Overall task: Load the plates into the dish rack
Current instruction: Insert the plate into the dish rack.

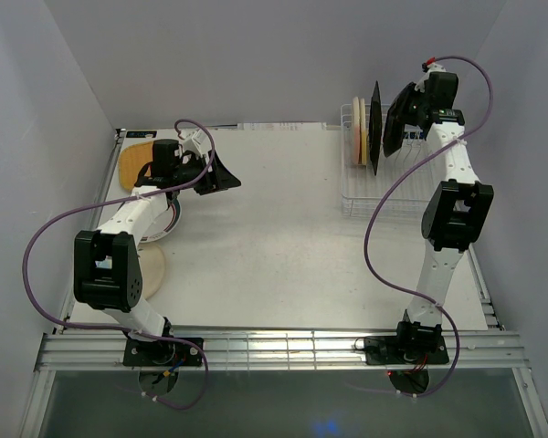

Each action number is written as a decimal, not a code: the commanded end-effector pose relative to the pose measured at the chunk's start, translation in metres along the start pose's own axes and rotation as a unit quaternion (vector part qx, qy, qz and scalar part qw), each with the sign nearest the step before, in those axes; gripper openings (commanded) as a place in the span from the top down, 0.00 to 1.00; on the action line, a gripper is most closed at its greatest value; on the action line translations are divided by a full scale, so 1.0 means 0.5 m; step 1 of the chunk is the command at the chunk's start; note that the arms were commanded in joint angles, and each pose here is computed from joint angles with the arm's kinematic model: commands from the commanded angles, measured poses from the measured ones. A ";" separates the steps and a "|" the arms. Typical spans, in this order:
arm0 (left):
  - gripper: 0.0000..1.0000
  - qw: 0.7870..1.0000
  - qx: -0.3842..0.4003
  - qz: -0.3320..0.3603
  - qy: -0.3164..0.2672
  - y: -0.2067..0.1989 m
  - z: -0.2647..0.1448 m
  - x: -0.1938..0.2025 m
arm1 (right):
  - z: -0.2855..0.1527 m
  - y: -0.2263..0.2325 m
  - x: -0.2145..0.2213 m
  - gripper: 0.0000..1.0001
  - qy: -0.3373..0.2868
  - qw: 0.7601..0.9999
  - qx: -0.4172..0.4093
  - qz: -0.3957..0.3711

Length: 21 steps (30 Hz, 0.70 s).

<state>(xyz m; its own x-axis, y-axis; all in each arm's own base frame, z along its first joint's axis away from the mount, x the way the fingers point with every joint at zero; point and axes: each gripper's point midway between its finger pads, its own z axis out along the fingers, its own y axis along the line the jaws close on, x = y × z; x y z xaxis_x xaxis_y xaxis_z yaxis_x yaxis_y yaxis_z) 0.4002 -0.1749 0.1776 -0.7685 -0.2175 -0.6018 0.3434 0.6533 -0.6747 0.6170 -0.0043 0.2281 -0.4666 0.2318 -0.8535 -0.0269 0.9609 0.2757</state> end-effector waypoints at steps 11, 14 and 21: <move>0.28 0.999 0.017 0.025 -0.015 -0.035 -0.024 -0.015 | -0.076 0.040 -0.164 0.92 -0.105 0.994 -0.028 0.014; 0.28 0.999 0.016 0.025 -0.015 -0.035 -0.024 -0.015 | -0.082 0.037 -0.163 0.92 -0.097 0.994 -0.032 0.027; 0.28 0.999 0.016 0.026 -0.016 -0.036 -0.025 -0.017 | -0.084 0.029 -0.157 0.92 -0.086 0.994 -0.043 0.046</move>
<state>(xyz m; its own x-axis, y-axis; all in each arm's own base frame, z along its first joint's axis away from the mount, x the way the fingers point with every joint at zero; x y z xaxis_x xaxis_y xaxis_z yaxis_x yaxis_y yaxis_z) 0.4002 -0.1750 0.1776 -0.7686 -0.2174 -0.6017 0.3436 0.6531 -0.6748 0.6089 -0.0126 0.2281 -0.4978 0.3351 -0.8000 0.0247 0.9275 0.3731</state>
